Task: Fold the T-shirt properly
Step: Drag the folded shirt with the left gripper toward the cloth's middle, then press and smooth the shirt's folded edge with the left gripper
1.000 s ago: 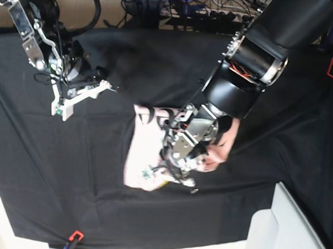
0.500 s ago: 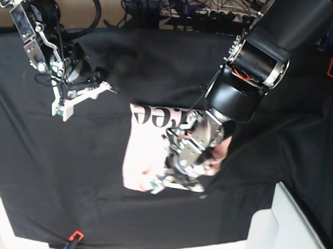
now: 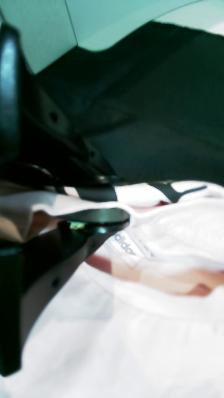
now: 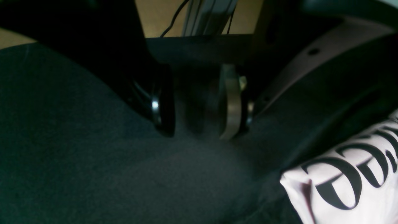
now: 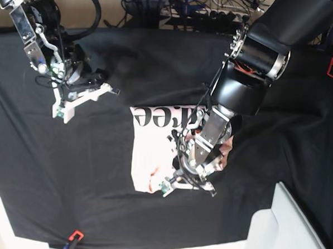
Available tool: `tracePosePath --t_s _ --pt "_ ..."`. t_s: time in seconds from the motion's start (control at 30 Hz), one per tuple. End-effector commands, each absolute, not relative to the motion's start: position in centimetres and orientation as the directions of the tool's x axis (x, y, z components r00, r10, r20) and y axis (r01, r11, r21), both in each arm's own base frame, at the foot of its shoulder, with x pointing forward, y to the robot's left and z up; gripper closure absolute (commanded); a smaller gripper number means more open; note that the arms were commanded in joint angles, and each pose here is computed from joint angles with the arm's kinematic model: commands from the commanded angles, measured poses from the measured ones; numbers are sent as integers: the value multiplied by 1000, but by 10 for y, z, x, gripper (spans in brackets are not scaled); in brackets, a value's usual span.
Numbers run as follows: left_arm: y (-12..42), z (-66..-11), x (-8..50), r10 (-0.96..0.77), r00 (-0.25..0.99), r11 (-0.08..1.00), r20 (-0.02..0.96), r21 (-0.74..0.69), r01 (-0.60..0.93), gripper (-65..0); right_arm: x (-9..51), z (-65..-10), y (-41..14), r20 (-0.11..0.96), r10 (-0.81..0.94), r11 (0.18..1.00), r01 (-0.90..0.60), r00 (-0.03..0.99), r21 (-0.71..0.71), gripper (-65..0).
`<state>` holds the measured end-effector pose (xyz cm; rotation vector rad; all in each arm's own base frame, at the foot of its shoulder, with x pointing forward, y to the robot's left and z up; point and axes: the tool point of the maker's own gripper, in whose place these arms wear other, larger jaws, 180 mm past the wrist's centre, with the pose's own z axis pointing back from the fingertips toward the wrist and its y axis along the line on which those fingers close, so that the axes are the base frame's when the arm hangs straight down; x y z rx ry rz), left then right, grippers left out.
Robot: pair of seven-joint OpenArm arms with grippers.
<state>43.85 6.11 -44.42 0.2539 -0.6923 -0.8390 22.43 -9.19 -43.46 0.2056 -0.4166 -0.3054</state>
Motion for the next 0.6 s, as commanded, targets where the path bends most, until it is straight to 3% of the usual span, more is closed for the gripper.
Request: tracePosePath --t_s 0.0,0.5,0.57 --pt "54 -416 463 -748 423 660 512 502 559 0 230 -427 -89 389 -322 936 228 863 269 -212" --pt "49 -408 469 -747 388 657 541 508 557 0 226 -429 -84 383 -308 939 213 871 270 -212" --pt "49 -400 476 -747 378 657 547 517 548 -32 226 -430 -84 381 -308 939 215 872 268 -212"
